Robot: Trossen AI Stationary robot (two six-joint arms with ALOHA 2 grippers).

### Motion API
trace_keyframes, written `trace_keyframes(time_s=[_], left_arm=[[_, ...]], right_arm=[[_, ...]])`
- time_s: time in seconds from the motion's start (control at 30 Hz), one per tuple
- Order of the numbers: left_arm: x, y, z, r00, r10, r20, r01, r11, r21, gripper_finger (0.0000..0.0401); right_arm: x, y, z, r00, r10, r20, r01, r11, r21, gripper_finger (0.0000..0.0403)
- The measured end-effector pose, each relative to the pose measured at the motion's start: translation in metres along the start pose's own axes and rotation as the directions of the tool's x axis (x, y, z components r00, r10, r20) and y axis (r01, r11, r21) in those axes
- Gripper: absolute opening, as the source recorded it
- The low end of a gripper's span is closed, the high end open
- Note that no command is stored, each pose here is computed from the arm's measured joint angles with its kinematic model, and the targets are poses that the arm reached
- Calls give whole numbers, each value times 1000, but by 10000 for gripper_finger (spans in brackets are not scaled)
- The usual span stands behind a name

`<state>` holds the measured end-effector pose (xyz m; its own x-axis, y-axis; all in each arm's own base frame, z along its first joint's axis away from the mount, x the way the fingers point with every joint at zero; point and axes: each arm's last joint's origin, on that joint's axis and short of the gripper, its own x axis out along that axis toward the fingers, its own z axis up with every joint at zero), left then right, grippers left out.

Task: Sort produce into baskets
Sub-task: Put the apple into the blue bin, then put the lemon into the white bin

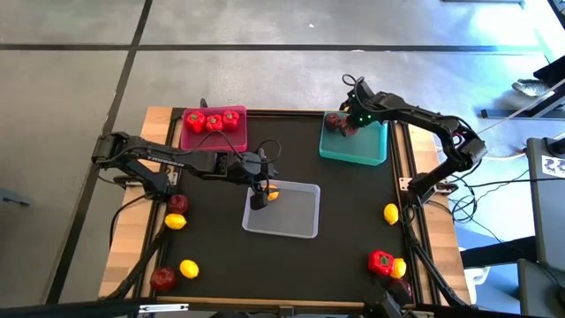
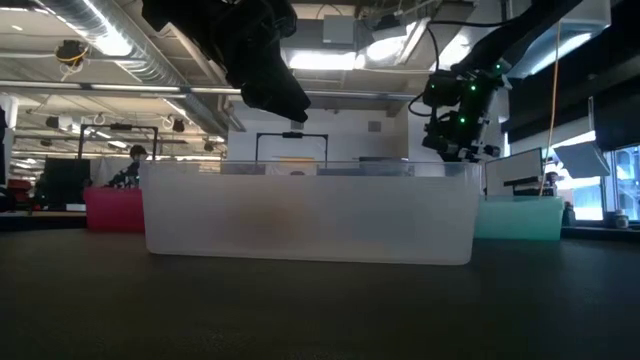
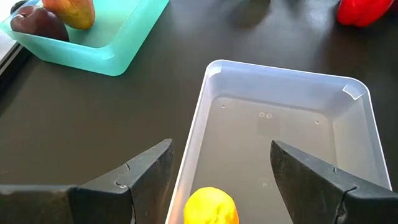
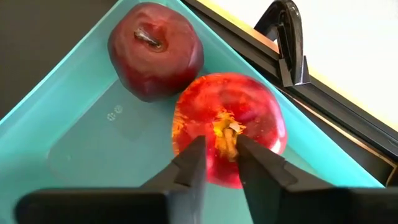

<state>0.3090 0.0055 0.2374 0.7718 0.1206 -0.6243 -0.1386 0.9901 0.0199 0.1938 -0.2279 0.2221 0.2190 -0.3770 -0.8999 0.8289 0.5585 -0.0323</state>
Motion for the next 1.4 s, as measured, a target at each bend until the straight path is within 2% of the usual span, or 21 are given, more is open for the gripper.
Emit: trace_keyframes(time_s=[0.17,0.4,0.67,0.8,0.9,1.0,1.23,1.4], left_arm=[[0,0,0,1000,0,-1,0,1000,-3,263],[0,0,0,1000,0,0,0,1000,-4,263],[0,0,0,1000,0,0,0,1000,-4,263],[0,0,0,1000,0,-1,0,1000,-4,263],[0,0,0,1000,0,0,0,1000,-7,263],[0,0,0,1000,0,-2,0,1000,-9,263],[-20,-6,7,996,-13,-83,12,1000,-10,263],[-49,-9,12,988,-21,-156,9,997,-79,263]], right_arm=[[0,-1,0,1000,-22,3,22,999,-27,127],[-5,-1,0,1000,-22,21,23,999,-48,132],[-34,-3,0,994,-10,113,15,999,-45,131],[-55,-3,-3,983,68,169,-60,997,-51,131],[-73,6,-7,962,172,214,-155,983,-95,131],[-89,21,-12,935,242,257,-206,966,-159,131],[-105,69,-20,893,321,315,-219,922,-319,131],[-113,94,-27,871,331,362,-199,913,-355,131]])
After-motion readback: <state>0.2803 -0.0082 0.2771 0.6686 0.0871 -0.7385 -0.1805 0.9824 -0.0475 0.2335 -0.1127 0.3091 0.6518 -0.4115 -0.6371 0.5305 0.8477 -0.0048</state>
